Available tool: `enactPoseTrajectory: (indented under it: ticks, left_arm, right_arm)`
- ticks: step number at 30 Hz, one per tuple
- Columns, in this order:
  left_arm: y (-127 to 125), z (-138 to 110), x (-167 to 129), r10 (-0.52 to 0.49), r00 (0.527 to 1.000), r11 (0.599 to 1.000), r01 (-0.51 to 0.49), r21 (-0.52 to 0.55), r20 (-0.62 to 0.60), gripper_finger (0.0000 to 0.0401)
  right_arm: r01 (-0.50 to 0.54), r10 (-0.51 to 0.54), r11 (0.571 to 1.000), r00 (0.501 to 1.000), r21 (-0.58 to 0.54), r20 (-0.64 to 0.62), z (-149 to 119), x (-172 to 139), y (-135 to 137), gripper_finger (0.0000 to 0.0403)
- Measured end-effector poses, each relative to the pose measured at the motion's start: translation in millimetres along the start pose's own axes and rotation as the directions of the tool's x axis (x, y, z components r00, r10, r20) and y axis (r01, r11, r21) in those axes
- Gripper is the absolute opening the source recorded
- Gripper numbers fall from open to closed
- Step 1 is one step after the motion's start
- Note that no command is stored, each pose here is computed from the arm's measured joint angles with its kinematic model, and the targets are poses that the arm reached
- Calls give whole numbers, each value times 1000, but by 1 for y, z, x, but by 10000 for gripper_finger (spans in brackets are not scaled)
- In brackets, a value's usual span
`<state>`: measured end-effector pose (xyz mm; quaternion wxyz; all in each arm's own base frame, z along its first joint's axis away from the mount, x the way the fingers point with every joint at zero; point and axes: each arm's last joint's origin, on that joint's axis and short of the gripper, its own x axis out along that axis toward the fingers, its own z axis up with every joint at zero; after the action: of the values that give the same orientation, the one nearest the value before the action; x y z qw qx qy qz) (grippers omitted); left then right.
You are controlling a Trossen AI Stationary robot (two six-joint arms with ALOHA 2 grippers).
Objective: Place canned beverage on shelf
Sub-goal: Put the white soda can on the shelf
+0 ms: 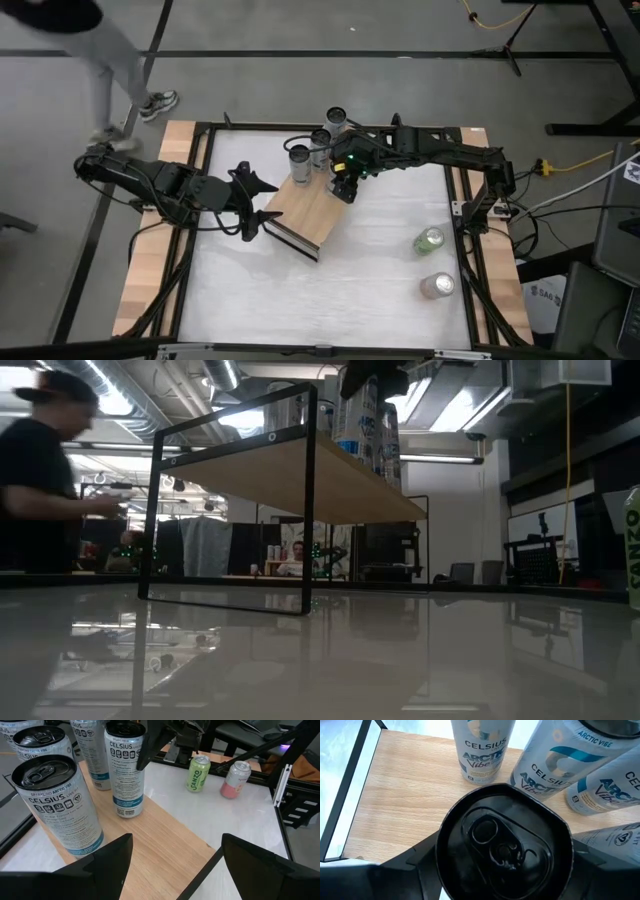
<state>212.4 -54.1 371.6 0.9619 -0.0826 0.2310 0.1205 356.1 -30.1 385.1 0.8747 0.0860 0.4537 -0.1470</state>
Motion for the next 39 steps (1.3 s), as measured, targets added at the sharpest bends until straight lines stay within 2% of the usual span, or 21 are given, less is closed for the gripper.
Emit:
enactPoseTrajectory:
  ticks: [12, 26, 39]
  left_arm:
    - [0, 0, 0, 0, 1000, 1000, 0, 0, 0, 299]
    - [0, 0, 0, 0, 1000, 1000, 0, -1, 0, 299]
    - [0, 0, 0, 0, 1000, 1000, 0, -1, 0, 299]
  right_arm:
    - [-1, 1, 1000, 1000, -1, 1, 0, 0, 0, 279]
    - [-2, 2, 1000, 1000, -1, 8, 0, -2, 0, 358]
    - [-3, 3, 1000, 1000, 0, 10, 0, -4, 0, 363]
